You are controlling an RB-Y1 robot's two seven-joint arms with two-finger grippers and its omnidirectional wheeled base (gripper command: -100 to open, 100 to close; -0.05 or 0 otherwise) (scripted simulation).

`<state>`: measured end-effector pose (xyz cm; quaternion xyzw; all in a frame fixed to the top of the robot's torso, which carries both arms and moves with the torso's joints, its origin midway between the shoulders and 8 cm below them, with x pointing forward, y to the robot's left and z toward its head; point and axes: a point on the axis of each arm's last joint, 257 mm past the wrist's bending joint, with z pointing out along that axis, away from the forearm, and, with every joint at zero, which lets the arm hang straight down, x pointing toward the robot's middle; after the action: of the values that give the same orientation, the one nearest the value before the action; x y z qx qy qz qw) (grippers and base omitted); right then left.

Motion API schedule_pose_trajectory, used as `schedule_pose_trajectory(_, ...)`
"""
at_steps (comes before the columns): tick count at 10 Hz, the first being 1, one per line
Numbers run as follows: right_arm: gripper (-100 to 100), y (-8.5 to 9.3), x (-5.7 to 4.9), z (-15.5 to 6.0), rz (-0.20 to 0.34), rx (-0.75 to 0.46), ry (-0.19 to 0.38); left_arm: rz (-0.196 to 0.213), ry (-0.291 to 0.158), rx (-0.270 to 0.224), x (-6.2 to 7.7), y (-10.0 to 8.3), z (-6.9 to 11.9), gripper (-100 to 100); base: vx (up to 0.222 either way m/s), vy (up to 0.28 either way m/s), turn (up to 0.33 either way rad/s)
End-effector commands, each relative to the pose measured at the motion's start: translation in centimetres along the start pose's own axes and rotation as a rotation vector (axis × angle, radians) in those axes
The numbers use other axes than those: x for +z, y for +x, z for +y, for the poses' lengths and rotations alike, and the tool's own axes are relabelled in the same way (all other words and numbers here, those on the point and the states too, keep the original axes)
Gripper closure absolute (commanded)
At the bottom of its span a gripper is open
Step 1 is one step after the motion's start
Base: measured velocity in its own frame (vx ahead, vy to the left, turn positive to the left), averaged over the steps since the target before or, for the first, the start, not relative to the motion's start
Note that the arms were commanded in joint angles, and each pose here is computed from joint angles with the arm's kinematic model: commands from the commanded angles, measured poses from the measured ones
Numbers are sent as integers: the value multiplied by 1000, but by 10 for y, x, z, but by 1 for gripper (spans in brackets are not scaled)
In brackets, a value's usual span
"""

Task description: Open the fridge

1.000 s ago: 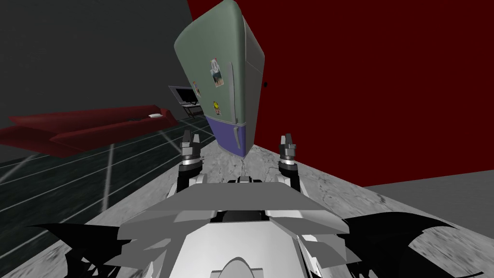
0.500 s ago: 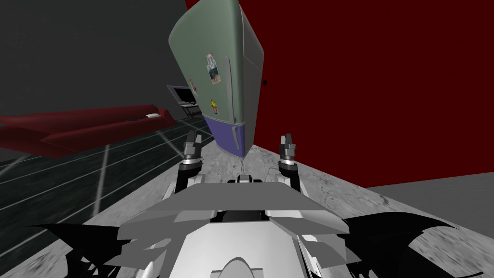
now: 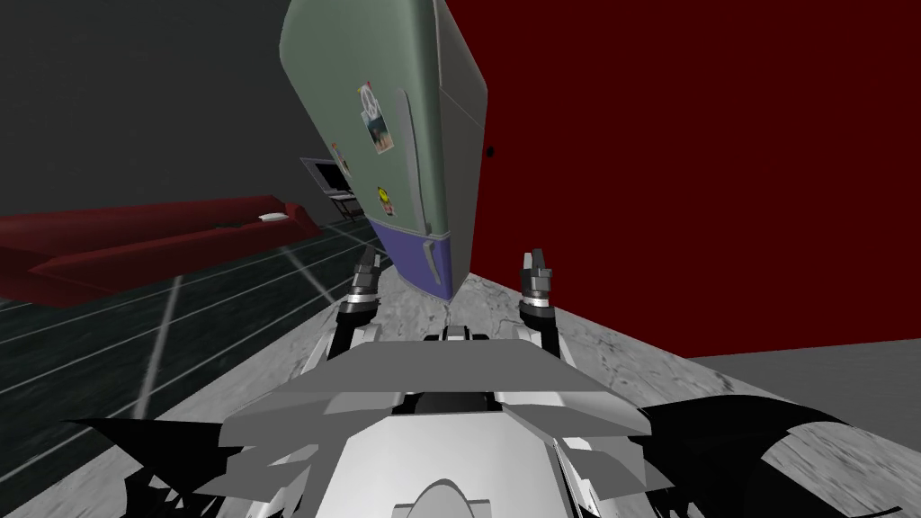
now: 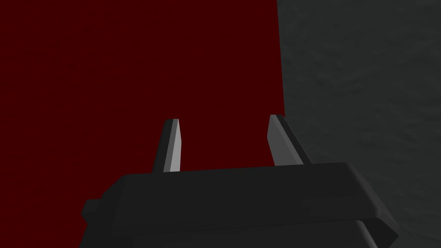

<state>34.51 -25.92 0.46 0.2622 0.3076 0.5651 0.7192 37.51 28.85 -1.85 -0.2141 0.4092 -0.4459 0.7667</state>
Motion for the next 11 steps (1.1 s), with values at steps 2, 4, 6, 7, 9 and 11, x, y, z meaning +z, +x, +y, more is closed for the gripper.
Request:
schedule_pose_trajectory(2, 0, 0, 0, 0, 0, 0, 0, 4, -82, 39, -3, 8, 31, -100, 166, -117, -32)
schedule_pose_trajectory(4, 0, 0, 0, 0, 0, 0, 0, 19, -125, 69, -5, 13, 49, -100, 193, -67, -30)
schedule_pose_trajectory(6, 0, 0, 0, 0, 0, 0, 0, 39, -162, 100, -7, 17, 65, -100, 184, -88, -24)
schedule_pose_trajectory(7, 0, 0, 0, 0, 0, 0, 0, 50, -182, 117, -8, 19, 73, -100, 172, -111, -34)
schedule_pose_trajectory(9, 0, 0, 0, 0, 0, 0, 0, 76, -221, 156, -11, 23, 91, -100, 195, -100, -29)
schedule_pose_trajectory(11, 0, 0, 0, 0, 0, 0, 0, 101, -252, 193, -13, 25, 106, -100, 197, -66, -27)
